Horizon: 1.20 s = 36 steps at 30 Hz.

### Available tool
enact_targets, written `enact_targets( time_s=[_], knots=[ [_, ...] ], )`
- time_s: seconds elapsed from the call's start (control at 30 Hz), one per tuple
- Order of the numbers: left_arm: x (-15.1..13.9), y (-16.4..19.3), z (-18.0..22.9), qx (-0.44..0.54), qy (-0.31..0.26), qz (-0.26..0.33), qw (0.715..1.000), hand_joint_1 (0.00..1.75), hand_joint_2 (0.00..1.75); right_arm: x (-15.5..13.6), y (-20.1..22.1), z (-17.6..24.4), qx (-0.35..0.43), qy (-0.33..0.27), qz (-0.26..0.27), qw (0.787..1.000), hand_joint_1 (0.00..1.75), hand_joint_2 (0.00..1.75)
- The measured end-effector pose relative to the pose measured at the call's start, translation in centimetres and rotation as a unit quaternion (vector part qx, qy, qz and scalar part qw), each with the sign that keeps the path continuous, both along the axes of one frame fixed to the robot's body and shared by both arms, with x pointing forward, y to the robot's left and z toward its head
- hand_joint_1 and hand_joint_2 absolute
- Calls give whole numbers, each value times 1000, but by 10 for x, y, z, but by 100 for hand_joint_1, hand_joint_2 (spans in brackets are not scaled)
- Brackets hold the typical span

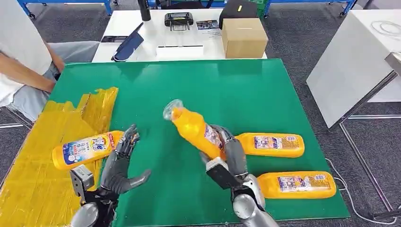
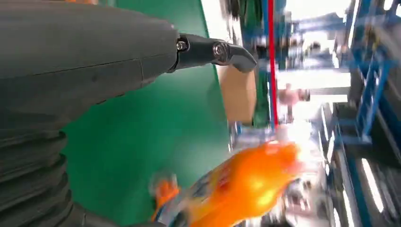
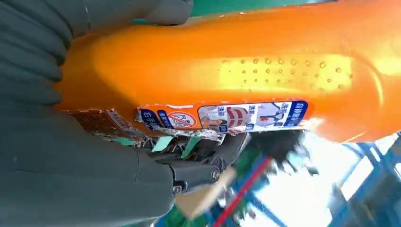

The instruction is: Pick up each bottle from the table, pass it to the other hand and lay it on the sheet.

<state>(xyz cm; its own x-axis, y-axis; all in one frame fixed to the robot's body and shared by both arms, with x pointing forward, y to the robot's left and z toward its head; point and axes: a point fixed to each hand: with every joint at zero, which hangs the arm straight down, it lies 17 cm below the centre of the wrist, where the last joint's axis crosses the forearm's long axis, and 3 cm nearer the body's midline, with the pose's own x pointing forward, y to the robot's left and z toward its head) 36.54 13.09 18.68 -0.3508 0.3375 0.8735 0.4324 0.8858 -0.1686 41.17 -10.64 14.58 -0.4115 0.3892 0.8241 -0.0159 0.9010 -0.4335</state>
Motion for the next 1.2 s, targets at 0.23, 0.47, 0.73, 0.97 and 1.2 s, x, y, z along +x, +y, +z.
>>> enact_targets(
  time_s=[0.23,0.47,0.73,0.97,1.2],
  knots=[
    [-11,-35,-1,-3,23,-68,997,0,175,-10,-14,27,59,-34,-22,997,175,175],
    [-14,-44,0,3,22,-84,996,0,175,-12,-16,28,66,-34,-26,997,175,175],
    [-19,-54,11,-6,14,-103,995,0,175,-15,-1,24,69,-22,5,997,175,175],
    [-6,-55,31,-36,16,-108,993,0,175,-37,79,-3,43,23,118,992,175,175],
    [1,-52,40,-50,14,-111,992,0,175,-58,135,-29,10,52,194,980,175,175]
  ],
)
